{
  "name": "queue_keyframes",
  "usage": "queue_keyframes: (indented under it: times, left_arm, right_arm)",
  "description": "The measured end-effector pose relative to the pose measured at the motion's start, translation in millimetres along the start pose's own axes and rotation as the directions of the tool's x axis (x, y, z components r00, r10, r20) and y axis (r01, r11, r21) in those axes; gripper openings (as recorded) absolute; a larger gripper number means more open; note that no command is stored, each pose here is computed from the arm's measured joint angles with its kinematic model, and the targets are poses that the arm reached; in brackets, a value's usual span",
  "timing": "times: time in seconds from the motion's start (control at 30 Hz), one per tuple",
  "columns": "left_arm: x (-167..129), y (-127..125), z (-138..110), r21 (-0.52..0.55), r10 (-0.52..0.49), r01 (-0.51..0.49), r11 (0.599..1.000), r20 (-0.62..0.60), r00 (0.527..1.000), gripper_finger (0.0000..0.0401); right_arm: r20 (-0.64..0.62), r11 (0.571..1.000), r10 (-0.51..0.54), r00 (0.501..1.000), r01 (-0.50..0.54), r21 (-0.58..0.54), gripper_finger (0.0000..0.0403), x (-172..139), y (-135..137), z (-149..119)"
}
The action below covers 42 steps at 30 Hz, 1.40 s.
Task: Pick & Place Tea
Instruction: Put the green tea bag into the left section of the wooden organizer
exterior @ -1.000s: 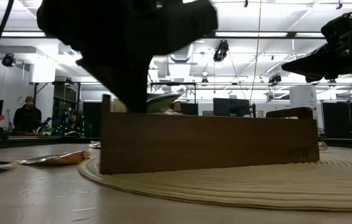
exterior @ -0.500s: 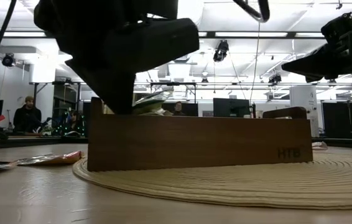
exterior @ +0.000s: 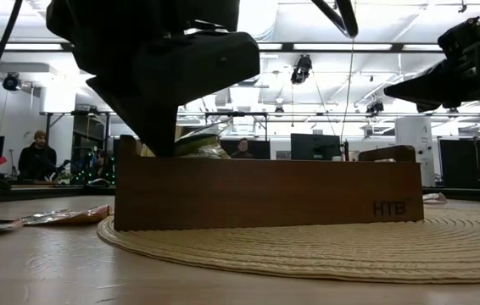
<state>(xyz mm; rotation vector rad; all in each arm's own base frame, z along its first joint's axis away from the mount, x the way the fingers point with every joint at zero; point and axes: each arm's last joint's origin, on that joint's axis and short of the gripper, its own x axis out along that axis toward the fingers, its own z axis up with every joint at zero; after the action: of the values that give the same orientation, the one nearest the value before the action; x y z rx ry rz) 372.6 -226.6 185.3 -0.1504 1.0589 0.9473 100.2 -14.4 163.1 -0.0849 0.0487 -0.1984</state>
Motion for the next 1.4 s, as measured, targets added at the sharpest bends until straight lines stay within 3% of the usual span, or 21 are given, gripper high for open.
queue_keyframes:
  times: [0.37, 0.5, 0.63, 0.73, 0.83, 0.9, 0.97, 1.07, 1.2, 1.3, 1.4]
  left_arm:
    - [-24.2, 4.1, 14.4, 0.052, -0.024, 0.018, 0.998, 0.126, 0.992, 0.0000]
    - [-40.4, 4.5, 17.1, 0.079, -0.058, 0.042, 0.996, 0.217, 0.974, 0.0000]
    - [-49.8, 4.9, 18.2, 0.101, -0.072, 0.045, 0.994, 0.287, 0.955, 0.0000]
    - [-50.9, 4.9, 17.8, 0.129, -0.066, 0.024, 0.991, 0.331, 0.941, 0.0000]
    - [-47.6, 4.4, 16.6, 0.209, -0.046, -0.038, 0.977, 0.382, 0.923, 0.0000]
    - [-43.1, 2.4, 14.7, 0.329, -0.028, -0.124, 0.936, 0.422, 0.906, 0.0000]
    - [-36.7, 0.1, 11.5, 0.438, -0.005, -0.228, 0.870, 0.470, 0.883, 0.0000]
    - [-25.4, 0.5, 12.9, 0.486, 0.041, -0.366, 0.793, 0.558, 0.829, 0.0000]
    - [-11.1, 8.8, 31.2, 0.464, 0.111, -0.500, 0.731, 0.642, 0.759, 0.0000]
    - [1.7, 14.5, 51.5, 0.407, 0.168, -0.555, 0.725, 0.677, 0.716, 0.0000]
    - [13.2, 21.1, 70.6, 0.359, 0.218, -0.582, 0.729, 0.684, 0.696, 0.0000]
  right_arm:
    - [0.001, 1.000, 0.000, 1.000, 0.000, 0.001, 0.0008, 0.0, 0.0, 0.1]
    - [0.010, 0.988, -0.001, 1.000, -0.001, 0.155, 0.0008, 0.0, -0.1, 1.0]
    - [0.122, 0.918, -0.011, 0.992, -0.038, 0.395, 0.0009, -0.7, -1.1, 11.8]
    - [0.192, 0.882, -0.018, 0.981, -0.075, 0.465, 0.0009, -1.7, -1.7, 18.6]
    - [0.184, 0.840, -0.003, 0.983, -0.097, 0.533, 0.0009, -1.3, -1.2, 17.8]
    - [0.163, 0.799, 0.043, 0.986, -0.132, 0.586, 0.0009, 0.1, 0.3, 15.8]
    - [0.149, 0.782, 0.063, 0.987, -0.142, 0.608, 0.0008, 1.6, 1.1, 14.6]
    - [0.168, 0.795, 0.033, 0.985, -0.128, 0.593, 0.0009, 3.8, 0.2, 17.2]
    - [0.298, 0.866, -0.006, 0.954, -0.144, 0.479, 0.0009, 5.9, -1.5, 30.8]
    - [0.428, 0.897, -0.017, 0.904, -0.175, 0.405, 0.0009, 5.9, -2.8, 46.8]
    - [0.434, 0.914, -0.024, 0.901, -0.157, 0.375, 0.0009, 11.4, -4.5, 69.5]
